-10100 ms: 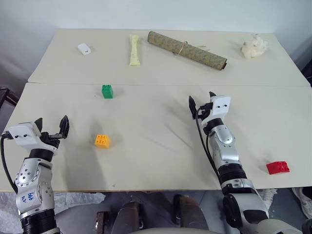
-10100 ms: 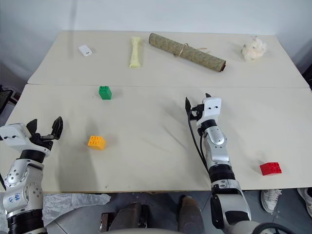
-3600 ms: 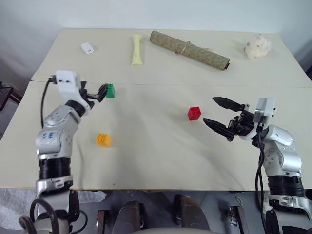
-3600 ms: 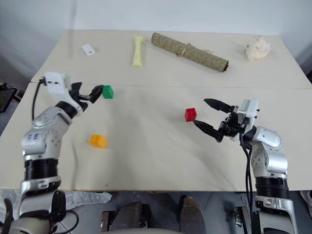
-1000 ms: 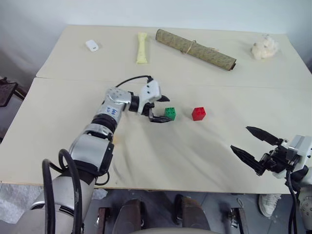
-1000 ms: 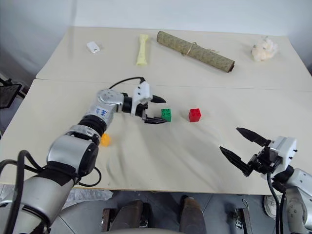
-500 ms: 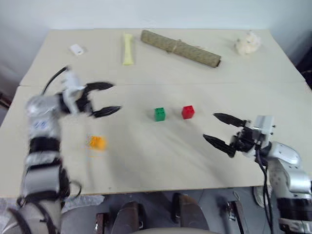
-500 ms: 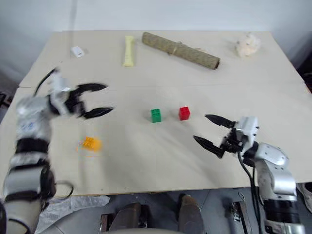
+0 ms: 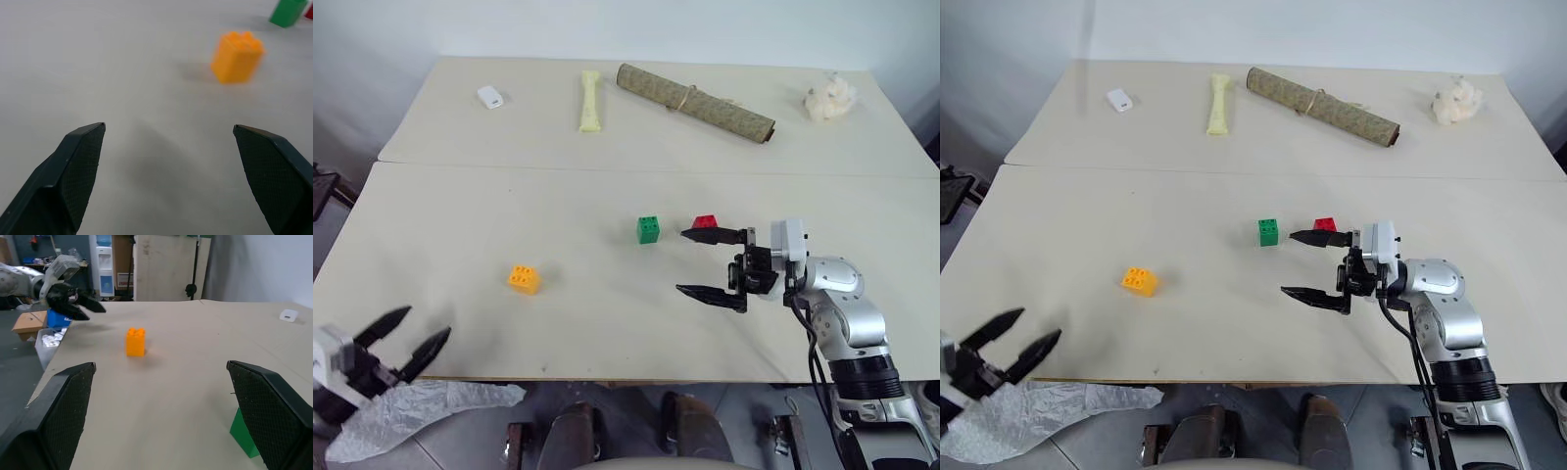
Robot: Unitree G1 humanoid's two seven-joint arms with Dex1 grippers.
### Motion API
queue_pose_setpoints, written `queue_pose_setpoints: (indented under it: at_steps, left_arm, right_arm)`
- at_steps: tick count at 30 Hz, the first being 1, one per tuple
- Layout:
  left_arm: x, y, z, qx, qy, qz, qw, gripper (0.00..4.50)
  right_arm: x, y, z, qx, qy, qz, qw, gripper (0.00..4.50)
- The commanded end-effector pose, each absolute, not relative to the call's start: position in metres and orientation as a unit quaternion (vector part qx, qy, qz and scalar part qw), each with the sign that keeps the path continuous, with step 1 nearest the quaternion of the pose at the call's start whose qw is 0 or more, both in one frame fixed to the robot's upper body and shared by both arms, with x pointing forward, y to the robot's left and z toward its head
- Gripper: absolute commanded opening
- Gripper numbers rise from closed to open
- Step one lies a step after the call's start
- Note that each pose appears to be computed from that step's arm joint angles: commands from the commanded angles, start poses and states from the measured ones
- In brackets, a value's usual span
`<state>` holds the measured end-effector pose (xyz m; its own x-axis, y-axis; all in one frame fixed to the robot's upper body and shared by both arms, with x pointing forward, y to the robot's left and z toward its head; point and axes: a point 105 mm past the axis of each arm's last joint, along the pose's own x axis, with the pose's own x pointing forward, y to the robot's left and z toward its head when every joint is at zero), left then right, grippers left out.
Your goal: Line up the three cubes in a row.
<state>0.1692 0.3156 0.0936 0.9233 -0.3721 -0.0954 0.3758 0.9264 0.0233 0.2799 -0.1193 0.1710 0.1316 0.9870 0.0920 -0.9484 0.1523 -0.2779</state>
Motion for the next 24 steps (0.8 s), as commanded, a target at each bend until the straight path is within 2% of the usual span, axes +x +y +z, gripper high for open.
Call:
queue_pose_setpoints:
  at_steps: [1, 4, 8, 10, 17, 21, 24]
  left_arm:
    - [0.182, 0.288, 0.117, 0.084, 0.005, -0.221, 0.972, 4.43]
    - [0.199, 0.254, 0.123, 0.083, -0.002, -0.259, 0.962, 4.43]
    - [0.217, 0.24, 0.111, 0.092, 0.022, -0.21, 0.973, 4.43]
    - [0.224, 0.231, 0.109, 0.055, 0.023, -0.191, 0.98, 4.43]
    - [0.242, 0.213, 0.094, 0.017, 0.035, -0.159, 0.986, 4.43]
    - [0.248, 0.207, 0.096, 0.018, 0.026, -0.175, 0.984, 3.61]
    - [0.255, 0.208, 0.1, 0.036, 0.025, -0.21, 0.977, 2.59]
  right_arm:
    - [0.281, -0.129, 0.178, -0.091, -0.137, 0.643, 0.748, 4.5]
    - [0.279, -0.141, 0.175, -0.095, -0.123, 0.64, 0.752, 4.5]
    - [0.273, -0.157, 0.171, -0.102, -0.112, 0.639, 0.754, 4.5]
    - [0.272, -0.163, 0.167, -0.102, -0.1, 0.635, 0.76, 4.5]
    - [0.268, -0.165, 0.158, -0.088, -0.087, 0.623, 0.773, 4.5]
    - [0.267, -0.168, 0.154, -0.083, -0.083, 0.61, 0.783, 4.5]
    - [0.265, -0.171, 0.151, -0.08, -0.08, 0.599, 0.793, 4.5]
